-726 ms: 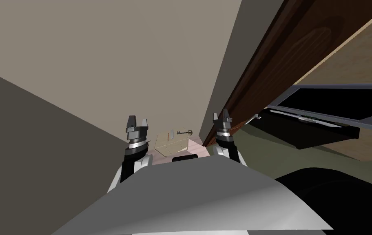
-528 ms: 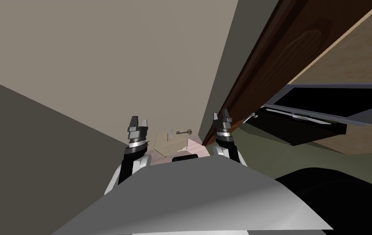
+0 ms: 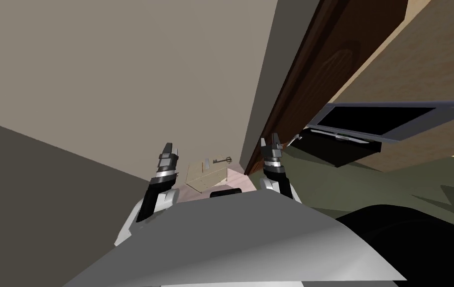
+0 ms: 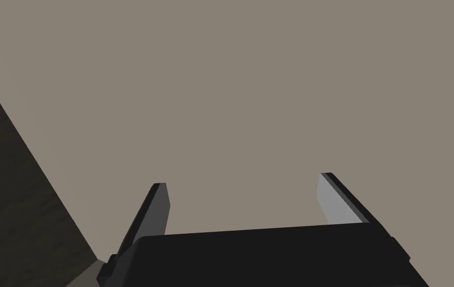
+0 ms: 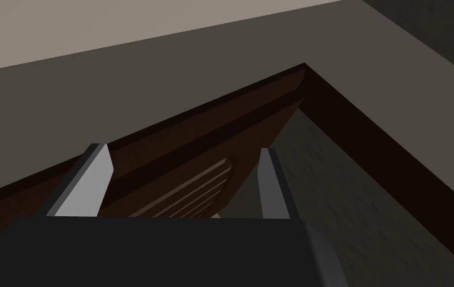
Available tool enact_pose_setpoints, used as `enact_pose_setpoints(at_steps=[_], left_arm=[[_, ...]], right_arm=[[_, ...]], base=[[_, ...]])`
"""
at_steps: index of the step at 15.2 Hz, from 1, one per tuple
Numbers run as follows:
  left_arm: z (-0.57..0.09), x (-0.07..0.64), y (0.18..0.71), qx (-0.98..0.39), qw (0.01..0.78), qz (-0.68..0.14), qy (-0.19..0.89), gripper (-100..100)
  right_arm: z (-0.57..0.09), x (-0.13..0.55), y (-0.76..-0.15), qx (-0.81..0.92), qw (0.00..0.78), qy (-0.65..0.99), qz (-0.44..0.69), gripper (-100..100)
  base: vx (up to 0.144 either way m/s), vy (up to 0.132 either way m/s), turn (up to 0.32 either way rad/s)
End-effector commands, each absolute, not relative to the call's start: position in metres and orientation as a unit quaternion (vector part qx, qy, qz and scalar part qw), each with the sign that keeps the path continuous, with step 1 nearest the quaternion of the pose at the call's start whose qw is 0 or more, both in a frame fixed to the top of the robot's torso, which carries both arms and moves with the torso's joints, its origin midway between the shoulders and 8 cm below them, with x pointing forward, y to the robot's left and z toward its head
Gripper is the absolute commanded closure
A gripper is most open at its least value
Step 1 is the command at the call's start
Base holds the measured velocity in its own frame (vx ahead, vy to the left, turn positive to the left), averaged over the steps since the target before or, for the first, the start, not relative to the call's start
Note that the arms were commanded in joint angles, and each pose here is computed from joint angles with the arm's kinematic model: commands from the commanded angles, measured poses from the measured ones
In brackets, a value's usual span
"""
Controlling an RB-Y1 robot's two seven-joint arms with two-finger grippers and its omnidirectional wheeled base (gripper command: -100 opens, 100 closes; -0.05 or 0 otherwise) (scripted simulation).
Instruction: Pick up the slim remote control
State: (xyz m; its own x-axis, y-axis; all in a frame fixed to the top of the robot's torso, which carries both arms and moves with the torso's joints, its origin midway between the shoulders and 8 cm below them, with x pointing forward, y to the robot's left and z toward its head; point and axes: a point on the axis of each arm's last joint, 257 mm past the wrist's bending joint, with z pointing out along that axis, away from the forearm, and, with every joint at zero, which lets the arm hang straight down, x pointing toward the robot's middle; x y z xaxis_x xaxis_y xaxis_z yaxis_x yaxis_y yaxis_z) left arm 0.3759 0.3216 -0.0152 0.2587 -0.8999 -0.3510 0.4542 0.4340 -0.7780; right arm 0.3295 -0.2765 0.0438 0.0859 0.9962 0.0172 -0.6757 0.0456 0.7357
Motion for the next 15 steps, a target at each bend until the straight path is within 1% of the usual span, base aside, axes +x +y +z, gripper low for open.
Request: enact_pose_setpoints(at_steps=[1,2,3,4,5,6,7,8,10,11,13,14,15], left_arm=[[-0.029,0.383,0.333,-0.285,0.743,-0.433,0.424,-100],[-0.040,0.390,0.346,-0.291,0.744,-0.409,0.441,-100],[-0.042,0.391,0.347,-0.294,0.742,-0.407,0.444,-100],[-0.055,0.397,0.363,-0.301,0.742,-0.381,0.462,-100],[-0.057,0.398,0.363,-0.305,0.740,-0.379,0.465,-100],[-0.071,0.403,0.380,-0.313,0.738,-0.352,0.484,-100],[-0.073,0.404,0.381,-0.316,0.736,-0.350,0.487,-100],[-0.084,0.407,0.398,-0.322,0.735,-0.326,0.501,-100],[-0.090,0.409,0.400,-0.328,0.729,-0.320,0.508,-100],[-0.104,0.412,0.419,-0.337,0.725,-0.292,0.525,-100],[-0.108,0.412,0.420,-0.341,0.721,-0.288,0.530,-100],[-0.123,0.414,0.441,-0.351,0.715,-0.260,0.546,-100],[-0.126,0.414,0.441,-0.353,0.712,-0.259,0.549,-100]], right_arm=[[0.044,0.329,-0.277,0.301,0.672,0.266,0.622,0],[0.044,0.329,-0.277,0.301,0.672,0.266,0.622,0],[0.044,0.329,-0.277,0.301,0.672,0.266,0.622,0],[0.044,0.329,-0.277,0.301,0.672,0.266,0.622,0],[0.044,0.329,-0.277,0.301,0.672,0.266,0.622,0],[0.044,0.329,-0.277,0.301,0.672,0.266,0.622,0],[0.044,0.329,-0.277,0.301,0.672,0.266,0.622,0],[0.044,0.329,-0.277,0.301,0.672,0.266,0.622,0],[0.044,0.329,-0.277,0.301,0.672,0.266,0.622,0],[0.044,0.329,-0.277,0.301,0.672,0.266,0.622,0],[0.044,0.329,-0.277,0.301,0.672,0.266,0.622,0],[0.044,0.329,-0.277,0.301,0.672,0.266,0.622,0],[0.044,0.329,-0.277,0.301,0.672,0.266,0.622,0]], base=[[-0.042,0.022,-0.153],[-0.042,0.025,-0.188],[-0.040,0.027,-0.150],[-0.042,0.024,-0.214],[-0.041,0.022,-0.204],[-0.040,0.018,-0.211],[-0.040,0.013,-0.185],[-0.044,0.008,-0.253],[-0.035,0.016,-0.156],[-0.025,0.013,-0.230],[-0.020,0.014,-0.139],[-0.017,0.009,-0.193],[-0.019,0.011,-0.230]])
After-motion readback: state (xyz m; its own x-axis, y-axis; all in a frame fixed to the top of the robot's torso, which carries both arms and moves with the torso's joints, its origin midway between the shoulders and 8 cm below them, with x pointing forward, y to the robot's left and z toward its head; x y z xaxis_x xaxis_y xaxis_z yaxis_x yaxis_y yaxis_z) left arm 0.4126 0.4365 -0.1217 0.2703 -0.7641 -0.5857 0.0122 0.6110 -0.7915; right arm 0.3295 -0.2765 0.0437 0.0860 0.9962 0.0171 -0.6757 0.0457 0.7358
